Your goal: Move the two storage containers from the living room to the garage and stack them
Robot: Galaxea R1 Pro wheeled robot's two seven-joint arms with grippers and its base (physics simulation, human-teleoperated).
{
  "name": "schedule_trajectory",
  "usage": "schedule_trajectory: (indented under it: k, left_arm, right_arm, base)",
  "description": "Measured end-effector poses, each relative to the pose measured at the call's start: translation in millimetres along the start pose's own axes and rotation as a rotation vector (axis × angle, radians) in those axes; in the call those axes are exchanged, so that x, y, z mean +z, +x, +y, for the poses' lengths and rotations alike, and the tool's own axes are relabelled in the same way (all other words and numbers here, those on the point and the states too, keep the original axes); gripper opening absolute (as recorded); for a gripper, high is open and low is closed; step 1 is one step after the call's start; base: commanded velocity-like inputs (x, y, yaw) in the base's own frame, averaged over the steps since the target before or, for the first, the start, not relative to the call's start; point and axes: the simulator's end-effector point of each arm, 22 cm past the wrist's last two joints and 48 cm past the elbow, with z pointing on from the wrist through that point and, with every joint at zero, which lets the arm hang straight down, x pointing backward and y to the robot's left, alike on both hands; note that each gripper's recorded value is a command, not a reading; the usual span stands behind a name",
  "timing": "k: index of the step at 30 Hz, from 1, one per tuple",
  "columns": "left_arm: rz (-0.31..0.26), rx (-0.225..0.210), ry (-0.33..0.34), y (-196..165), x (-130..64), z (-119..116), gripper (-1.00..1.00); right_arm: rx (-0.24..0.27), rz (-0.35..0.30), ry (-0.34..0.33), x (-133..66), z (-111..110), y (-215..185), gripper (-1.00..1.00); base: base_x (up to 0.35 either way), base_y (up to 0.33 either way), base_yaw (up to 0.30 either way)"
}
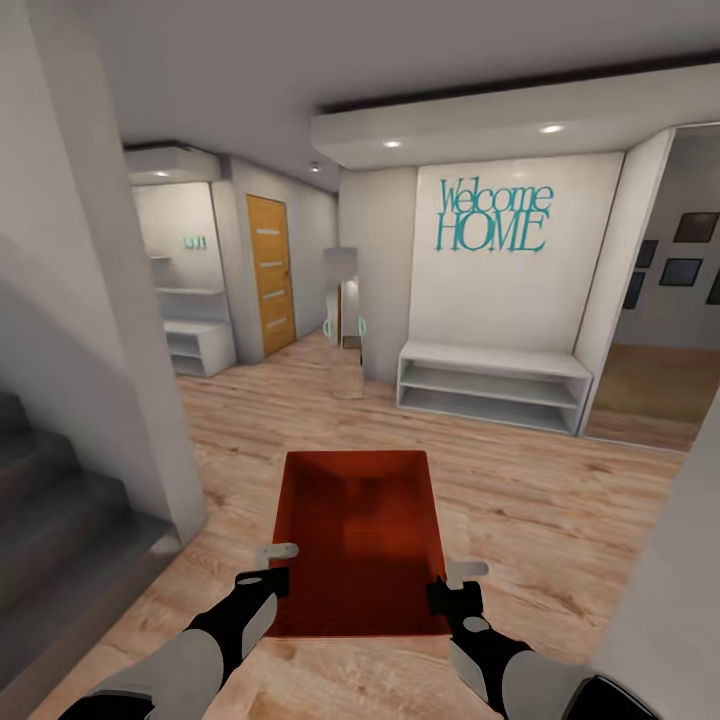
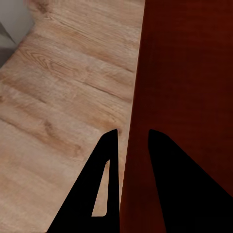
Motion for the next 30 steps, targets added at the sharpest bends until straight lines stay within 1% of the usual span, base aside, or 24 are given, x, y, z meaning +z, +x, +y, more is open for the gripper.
schedule_trajectory:
  k: [30]
  left_arm:
    - [-0.001,0.000,0.000,-0.2,0.0,0.1,-1.00]
  right_arm:
    - [0.000,-0.001,0.000,0.0,0.1,-0.2,-1.00]
  base:
    - [0.322,0.000,0.000]
